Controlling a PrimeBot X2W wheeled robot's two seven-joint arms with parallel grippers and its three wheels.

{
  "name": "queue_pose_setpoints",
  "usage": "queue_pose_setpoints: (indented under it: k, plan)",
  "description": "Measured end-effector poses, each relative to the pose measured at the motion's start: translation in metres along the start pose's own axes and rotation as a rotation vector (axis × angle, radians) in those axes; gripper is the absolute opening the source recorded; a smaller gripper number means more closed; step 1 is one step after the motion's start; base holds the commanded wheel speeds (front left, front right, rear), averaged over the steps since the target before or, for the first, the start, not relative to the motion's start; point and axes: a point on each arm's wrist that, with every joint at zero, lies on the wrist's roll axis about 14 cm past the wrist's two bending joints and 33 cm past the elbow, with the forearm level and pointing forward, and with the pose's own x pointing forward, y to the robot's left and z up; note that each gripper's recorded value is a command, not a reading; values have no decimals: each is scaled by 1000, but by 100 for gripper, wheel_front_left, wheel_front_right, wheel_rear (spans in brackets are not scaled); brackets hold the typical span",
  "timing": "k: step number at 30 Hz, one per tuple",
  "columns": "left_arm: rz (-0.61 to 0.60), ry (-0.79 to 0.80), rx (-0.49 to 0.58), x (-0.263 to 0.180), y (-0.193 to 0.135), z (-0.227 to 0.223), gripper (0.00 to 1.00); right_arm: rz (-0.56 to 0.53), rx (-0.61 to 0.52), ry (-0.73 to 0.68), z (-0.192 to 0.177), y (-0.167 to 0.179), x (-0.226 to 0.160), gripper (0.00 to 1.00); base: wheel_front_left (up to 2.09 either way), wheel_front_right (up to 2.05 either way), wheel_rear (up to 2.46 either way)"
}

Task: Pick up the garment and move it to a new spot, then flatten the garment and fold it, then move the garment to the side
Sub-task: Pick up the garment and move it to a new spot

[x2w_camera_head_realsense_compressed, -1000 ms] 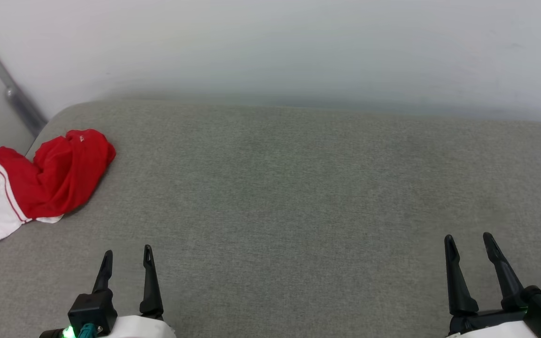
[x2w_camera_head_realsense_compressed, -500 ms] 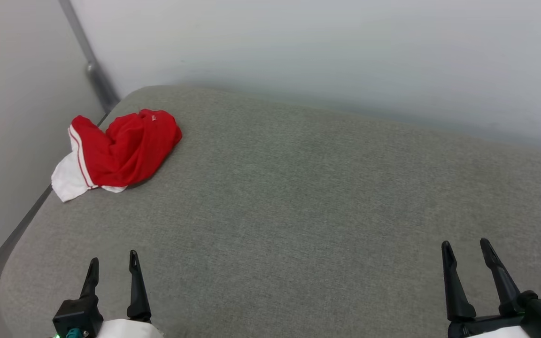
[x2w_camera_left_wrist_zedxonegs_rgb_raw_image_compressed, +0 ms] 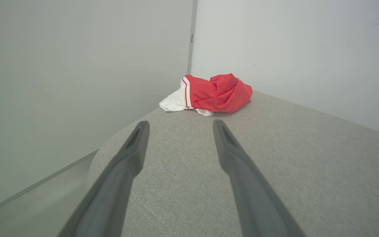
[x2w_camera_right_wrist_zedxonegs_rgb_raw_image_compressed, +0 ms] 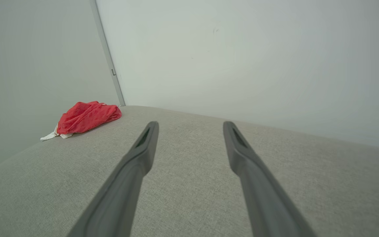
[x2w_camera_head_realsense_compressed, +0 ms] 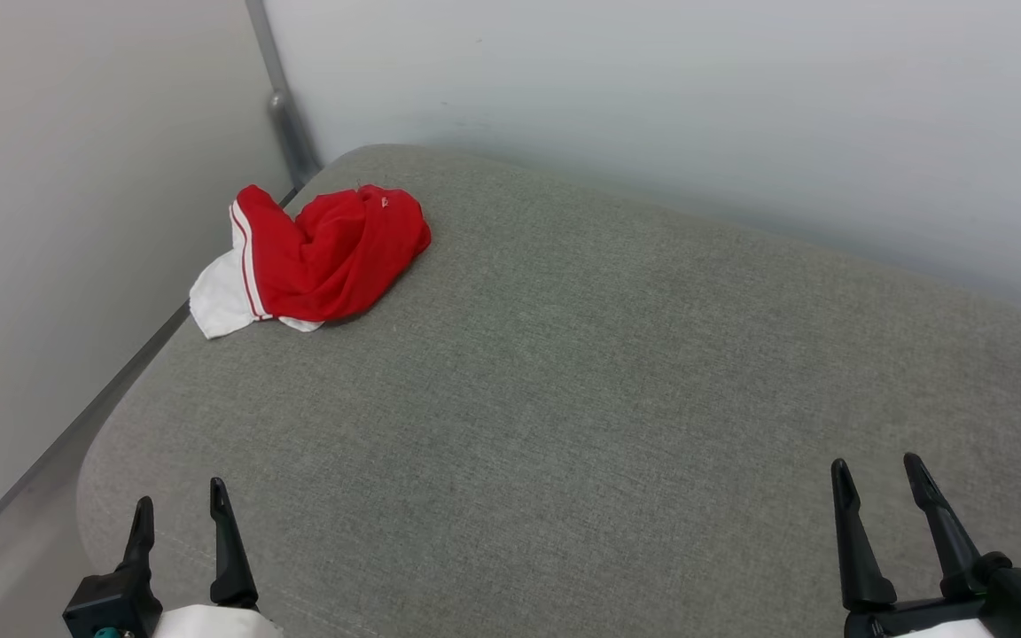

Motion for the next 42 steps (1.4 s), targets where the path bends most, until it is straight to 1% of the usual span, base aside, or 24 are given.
queue_pose_setpoints:
  k: [11, 16, 21, 25, 30, 33, 37, 42]
  plan:
    - [18, 5, 11, -3, 0, -1, 100, 17, 2, 10, -4, 4, 3, 100, 0, 0, 0]
    - [-9, -27, 20, 13, -6, 9, 100, 10, -2, 19, -8, 1, 3, 100, 0, 0, 0]
    - [-40, -106, 31, 48, -10, 35, 100, -8, -20, 21, -11, -8, 7, 100, 0, 0, 0]
    - [-71, -188, 41, 87, -14, 65, 100, -24, -38, 15, -13, -18, 13, 100, 0, 0, 0]
    - [-135, -278, 54, 137, -40, 98, 100, -43, -63, 5, -18, -31, 25, 100, 0, 0, 0]
    - [-163, -314, 86, 168, -53, 113, 100, -57, -75, -11, -19, -40, 35, 100, 0, 0, 0]
    - [-174, -333, 77, 210, -67, 121, 100, -80, -91, -18, -26, -55, 46, 100, 0, 0, 0]
    - [-180, -335, 112, 261, -77, 129, 100, -117, -100, -20, -37, -74, 53, 100, 0, 0, 0]
